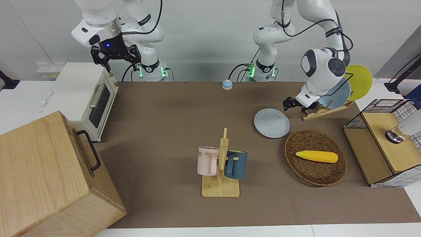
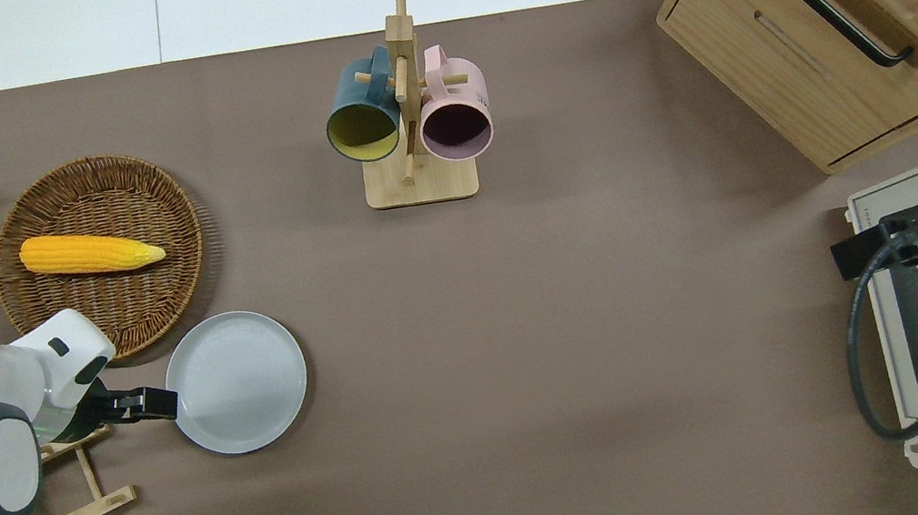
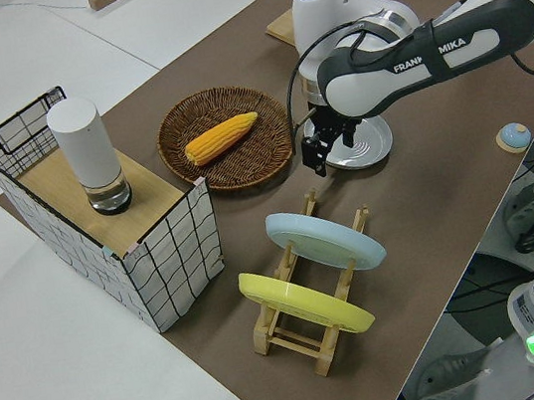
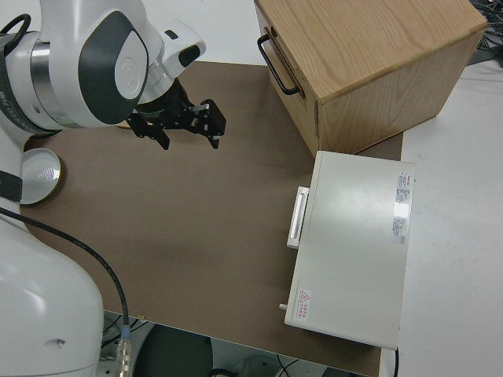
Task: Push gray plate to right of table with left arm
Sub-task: 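Lower the left gripper against the edge of the gray plate nearest it, then push the gray plate with the left gripper across the table toward the toaster oven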
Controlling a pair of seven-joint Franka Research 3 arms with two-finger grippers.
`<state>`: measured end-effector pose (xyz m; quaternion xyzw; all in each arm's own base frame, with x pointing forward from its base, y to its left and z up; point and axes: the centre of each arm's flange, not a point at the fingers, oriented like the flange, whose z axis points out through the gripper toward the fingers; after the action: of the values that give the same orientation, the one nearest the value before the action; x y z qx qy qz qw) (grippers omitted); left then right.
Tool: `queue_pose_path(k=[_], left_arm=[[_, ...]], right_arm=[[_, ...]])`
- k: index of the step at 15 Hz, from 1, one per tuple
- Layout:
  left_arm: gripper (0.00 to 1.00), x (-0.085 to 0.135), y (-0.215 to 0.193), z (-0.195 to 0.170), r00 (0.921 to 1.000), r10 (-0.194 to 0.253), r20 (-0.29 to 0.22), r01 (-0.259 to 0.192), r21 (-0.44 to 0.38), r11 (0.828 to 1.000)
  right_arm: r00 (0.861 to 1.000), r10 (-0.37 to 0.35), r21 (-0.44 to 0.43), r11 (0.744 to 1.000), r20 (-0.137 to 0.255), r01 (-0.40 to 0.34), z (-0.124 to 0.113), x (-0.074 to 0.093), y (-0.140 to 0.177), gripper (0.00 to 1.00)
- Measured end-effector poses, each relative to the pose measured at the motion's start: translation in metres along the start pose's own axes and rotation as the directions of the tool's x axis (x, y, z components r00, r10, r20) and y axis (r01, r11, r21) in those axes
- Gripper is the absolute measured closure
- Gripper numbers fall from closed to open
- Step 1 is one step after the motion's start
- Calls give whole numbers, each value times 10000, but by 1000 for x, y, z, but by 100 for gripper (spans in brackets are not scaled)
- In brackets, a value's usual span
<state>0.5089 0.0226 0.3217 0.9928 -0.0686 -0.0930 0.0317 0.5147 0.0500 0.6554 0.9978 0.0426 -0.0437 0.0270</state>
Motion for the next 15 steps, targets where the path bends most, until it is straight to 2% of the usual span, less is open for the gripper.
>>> queue_pose_path(k=[3, 10, 12, 15], left_arm=[[11, 3, -7, 18, 9999, 32, 145, -31, -88, 10000], [85, 5, -1, 23, 9997, 73, 238, -70, -117, 9999], [91, 5, 1, 18, 9998, 16, 174, -14, -108, 9999], [91, 5, 1, 18, 9998, -125, 168, 127, -117, 9999]], right_arm=[[10000, 0, 0, 10000, 0, 0, 0, 0, 0, 0], [10000, 0, 0, 10000, 0, 0, 0, 0, 0, 0], [10000, 0, 0, 10000, 0, 0, 0, 0, 0, 0], [10000, 0, 0, 10000, 0, 0, 0, 0, 0, 0]])
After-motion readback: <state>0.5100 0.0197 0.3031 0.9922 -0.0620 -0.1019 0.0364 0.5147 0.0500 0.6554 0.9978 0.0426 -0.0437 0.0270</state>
